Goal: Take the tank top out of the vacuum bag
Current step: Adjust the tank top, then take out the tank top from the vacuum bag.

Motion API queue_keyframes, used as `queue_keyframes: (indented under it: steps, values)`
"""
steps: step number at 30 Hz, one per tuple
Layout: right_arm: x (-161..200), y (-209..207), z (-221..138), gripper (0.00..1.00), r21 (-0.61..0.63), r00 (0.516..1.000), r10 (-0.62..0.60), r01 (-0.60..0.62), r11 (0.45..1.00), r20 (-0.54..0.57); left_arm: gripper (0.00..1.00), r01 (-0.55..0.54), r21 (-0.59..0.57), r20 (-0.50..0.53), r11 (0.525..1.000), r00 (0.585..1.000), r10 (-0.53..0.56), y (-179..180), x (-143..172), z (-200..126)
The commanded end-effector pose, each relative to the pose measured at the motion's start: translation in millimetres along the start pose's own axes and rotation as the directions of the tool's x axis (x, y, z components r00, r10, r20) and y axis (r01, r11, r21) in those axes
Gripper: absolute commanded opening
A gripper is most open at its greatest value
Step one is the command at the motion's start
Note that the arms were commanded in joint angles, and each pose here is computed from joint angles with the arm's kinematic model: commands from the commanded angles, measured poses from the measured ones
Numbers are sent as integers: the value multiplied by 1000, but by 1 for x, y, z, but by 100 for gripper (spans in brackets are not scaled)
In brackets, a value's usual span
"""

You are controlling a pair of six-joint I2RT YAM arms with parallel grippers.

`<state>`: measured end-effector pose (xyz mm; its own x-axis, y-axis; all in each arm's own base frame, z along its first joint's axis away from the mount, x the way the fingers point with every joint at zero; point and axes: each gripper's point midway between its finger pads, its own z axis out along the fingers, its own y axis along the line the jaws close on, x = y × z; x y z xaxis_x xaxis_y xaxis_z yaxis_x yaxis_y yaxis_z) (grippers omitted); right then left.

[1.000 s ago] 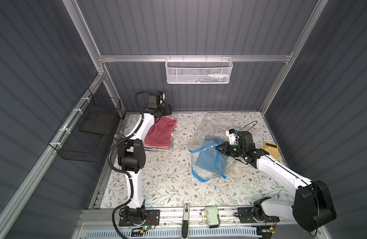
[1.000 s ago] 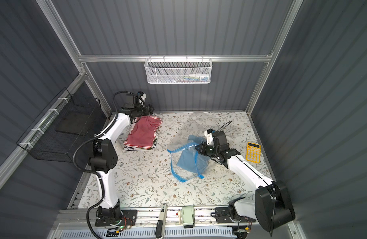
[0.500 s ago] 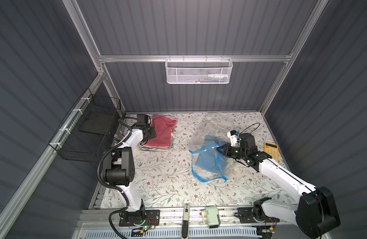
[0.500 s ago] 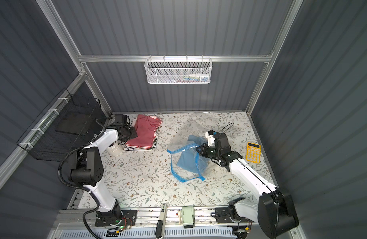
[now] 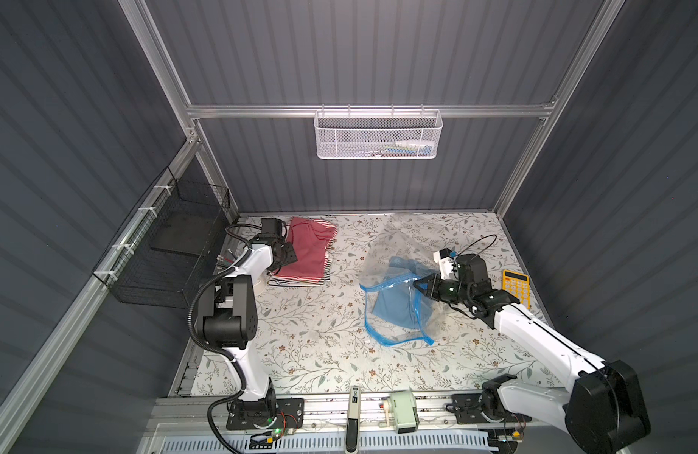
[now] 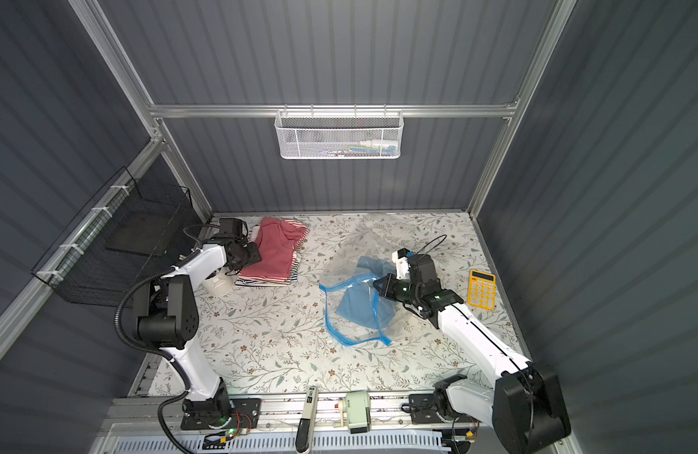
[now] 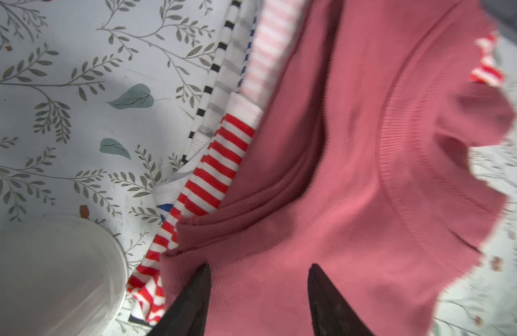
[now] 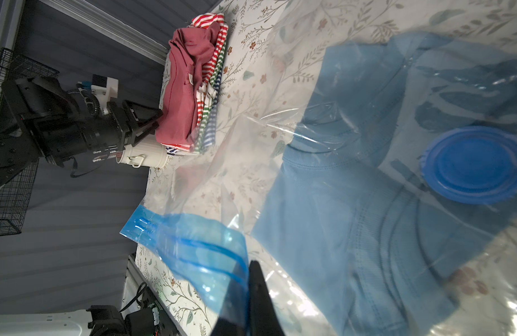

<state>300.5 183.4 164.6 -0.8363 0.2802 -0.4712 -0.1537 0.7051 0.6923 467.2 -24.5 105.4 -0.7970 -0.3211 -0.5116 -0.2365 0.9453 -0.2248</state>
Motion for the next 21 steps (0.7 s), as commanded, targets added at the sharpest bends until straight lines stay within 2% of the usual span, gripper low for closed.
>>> queue_keyframes:
  steps: [1, 4, 7, 11, 14, 17, 21]
  values:
    - [-1, -2, -4, 0, 14, 1000, 0, 0, 1000, 11, 55, -10, 171, 118, 985, 993, -10, -32, -23, -60]
    - [0, -5, -3, 0, 26, 1000, -4, 3, 1000, 8, 54, -13, 284, 101, 959, 995, -16, -63, 1, -93]
    - [0, -5, -1, 0, 27, 1000, -8, 8, 1000, 2, 54, -55, 339, 96, 939, 995, 23, -99, 44, -119]
    - [0, -5, 0, 0, 22, 1000, -7, 7, 1000, 0, 54, 35, 464, 58, 885, 996, -69, -119, 94, -140]
    - [0, -5, 0, 0, 22, 1000, -6, 6, 1000, 0, 54, 47, 527, 59, 848, 994, -92, -130, 112, -161]
    - [-1, -4, 1, 0, 23, 1000, -2, 2, 1000, -4, 54, 24, 612, 33, 791, 998, -56, -157, 128, -181]
    - [-8, 3, 3, 0, 18, 1000, 2, -2, 1000, 2, 55, 17, 702, -73, 712, 996, 49, -203, 167, -182]
